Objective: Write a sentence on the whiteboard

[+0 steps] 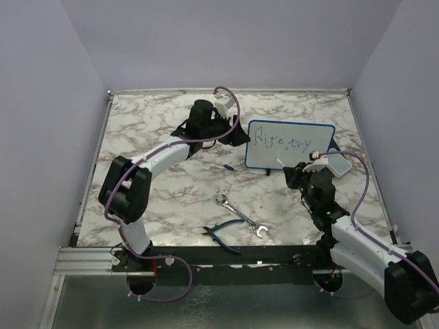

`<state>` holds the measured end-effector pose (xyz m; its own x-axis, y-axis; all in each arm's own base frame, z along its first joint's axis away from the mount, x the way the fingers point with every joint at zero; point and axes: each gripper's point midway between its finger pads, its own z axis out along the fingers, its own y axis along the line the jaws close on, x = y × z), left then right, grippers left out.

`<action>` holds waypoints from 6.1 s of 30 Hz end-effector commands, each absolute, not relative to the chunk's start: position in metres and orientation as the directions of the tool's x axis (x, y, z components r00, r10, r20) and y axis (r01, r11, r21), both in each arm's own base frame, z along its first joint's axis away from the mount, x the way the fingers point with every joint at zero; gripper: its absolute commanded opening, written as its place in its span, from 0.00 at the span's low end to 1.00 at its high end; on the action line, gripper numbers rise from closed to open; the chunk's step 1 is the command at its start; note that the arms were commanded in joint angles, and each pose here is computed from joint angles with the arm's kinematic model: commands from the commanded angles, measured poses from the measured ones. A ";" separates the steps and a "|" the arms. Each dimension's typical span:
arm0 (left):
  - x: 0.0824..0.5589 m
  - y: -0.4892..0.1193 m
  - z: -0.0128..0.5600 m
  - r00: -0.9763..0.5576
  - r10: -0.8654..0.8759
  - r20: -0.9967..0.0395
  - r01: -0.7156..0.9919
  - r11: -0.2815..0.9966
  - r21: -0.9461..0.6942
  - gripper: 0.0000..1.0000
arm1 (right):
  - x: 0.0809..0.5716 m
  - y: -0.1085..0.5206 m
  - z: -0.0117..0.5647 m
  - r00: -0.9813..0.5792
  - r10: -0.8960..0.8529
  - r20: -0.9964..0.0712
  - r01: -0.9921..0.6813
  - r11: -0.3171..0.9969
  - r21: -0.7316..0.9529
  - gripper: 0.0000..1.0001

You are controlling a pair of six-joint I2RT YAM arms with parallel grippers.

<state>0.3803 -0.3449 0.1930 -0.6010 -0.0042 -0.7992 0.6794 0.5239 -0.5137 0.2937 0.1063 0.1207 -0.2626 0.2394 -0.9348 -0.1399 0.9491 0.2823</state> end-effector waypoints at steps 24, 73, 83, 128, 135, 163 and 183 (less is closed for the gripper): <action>0.375 -0.348 0.196 -0.605 0.005 -0.796 0.691 0.502 -0.521 0.64 | 0.302 0.104 0.121 -0.257 0.215 -0.942 -0.125 0.959 0.253 0.01; 0.374 -0.349 0.197 -0.607 0.006 -0.795 0.692 0.497 -0.524 0.64 | 0.302 0.091 0.122 -0.235 0.238 -0.942 -0.052 0.965 0.257 0.01; 0.373 -0.349 0.199 -0.603 0.005 -0.797 0.695 0.494 -0.523 0.64 | 0.302 0.086 0.118 -0.252 0.244 -0.936 -0.013 0.967 0.256 0.01; 0.373 -0.349 0.198 -0.604 0.006 -0.797 0.694 0.496 -0.522 0.64 | 0.298 0.071 0.133 -0.162 0.278 -0.947 0.032 0.960 0.277 0.01; 0.374 -0.349 0.196 -0.606 0.007 -0.795 0.692 0.497 -0.523 0.64 | 0.303 0.072 0.134 -0.156 0.272 -0.950 0.038 0.962 0.269 0.01; 0.373 -0.350 0.194 -0.609 0.010 -0.793 0.693 0.494 -0.525 0.64 | 0.311 0.088 0.136 -0.163 0.247 -0.955 -0.044 0.965 0.257 0.01; 0.373 -0.350 0.198 -0.606 0.007 -0.796 0.696 0.490 -0.525 0.64 | 0.309 0.078 0.119 -0.224 0.255 -0.941 0.040 0.967 0.252 0.00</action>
<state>0.3787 -0.3457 0.1936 -0.6048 -0.0035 -0.7964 0.6809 0.5165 -0.5193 0.3051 0.0864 0.1168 -0.2248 0.2493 -0.9420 -0.0155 0.9657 0.2592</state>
